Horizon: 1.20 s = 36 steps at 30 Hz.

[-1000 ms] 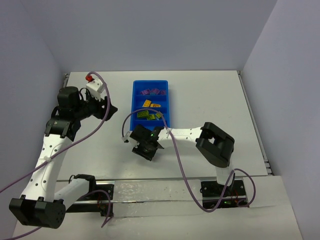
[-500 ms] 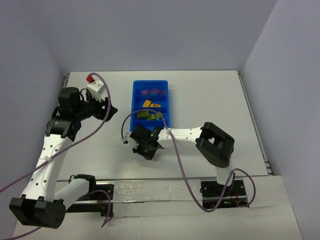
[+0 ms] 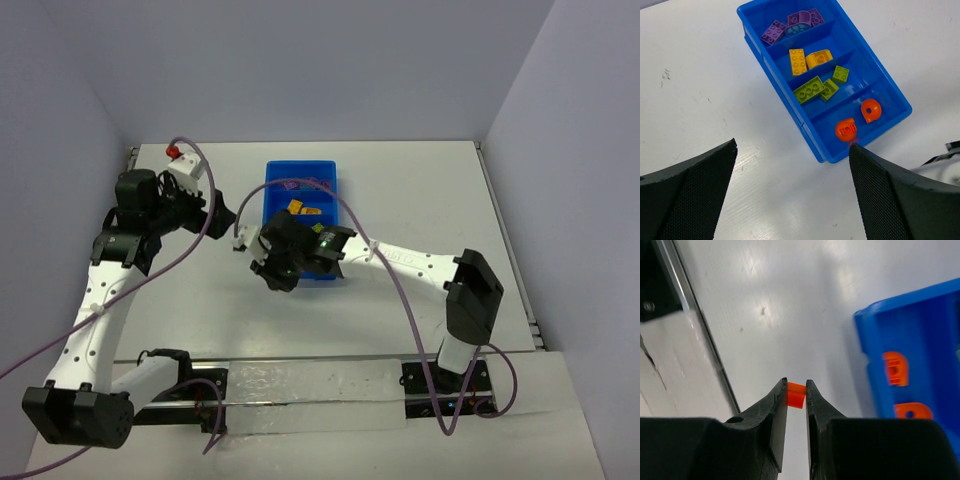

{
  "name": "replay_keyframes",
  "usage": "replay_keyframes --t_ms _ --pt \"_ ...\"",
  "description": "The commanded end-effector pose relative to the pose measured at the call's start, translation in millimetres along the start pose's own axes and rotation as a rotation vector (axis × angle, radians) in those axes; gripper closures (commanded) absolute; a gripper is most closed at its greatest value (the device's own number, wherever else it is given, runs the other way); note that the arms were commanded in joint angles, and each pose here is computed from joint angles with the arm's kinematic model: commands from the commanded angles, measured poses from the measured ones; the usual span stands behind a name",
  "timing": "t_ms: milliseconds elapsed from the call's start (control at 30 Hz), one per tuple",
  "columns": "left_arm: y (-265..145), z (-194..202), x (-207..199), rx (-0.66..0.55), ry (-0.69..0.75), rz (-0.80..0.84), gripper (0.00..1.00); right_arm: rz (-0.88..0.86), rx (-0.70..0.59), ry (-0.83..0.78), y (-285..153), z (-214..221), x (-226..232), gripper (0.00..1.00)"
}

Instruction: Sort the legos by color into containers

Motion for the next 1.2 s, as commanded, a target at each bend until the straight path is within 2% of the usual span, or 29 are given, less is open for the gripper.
replay_keyframes --t_ms 0,267,833,1033,1167 --pt "4.2 -27.0 14.4 -0.057 -0.083 -0.04 0.01 0.087 -0.119 0.062 -38.8 -31.6 -41.9 1.0" --pt "22.8 -36.6 29.7 -0.032 -0.135 -0.058 0.01 0.24 -0.109 0.188 -43.6 -26.2 -117.2 1.0" --pt "45.8 -19.4 39.8 0.048 -0.155 -0.037 0.01 0.235 -0.001 0.261 0.9 9.9 -134.9 1.0" --pt "48.9 -15.8 40.9 0.059 -0.161 -0.039 0.01 0.234 0.031 0.261 13.2 20.8 -137.7 0.94" --pt "52.2 -13.0 42.6 0.069 -0.167 -0.039 0.01 0.23 0.036 0.259 16.2 22.9 -138.2 0.82"
Point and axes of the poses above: each gripper's point midway between its finger pads, its own y axis out along the fingers, its own x axis along the line the jaws close on, z = x × y, the point moved 9 cm from there along -y, back along the fingers, and after that the axes turned 8 degrees about y, right-handed, at the moved point
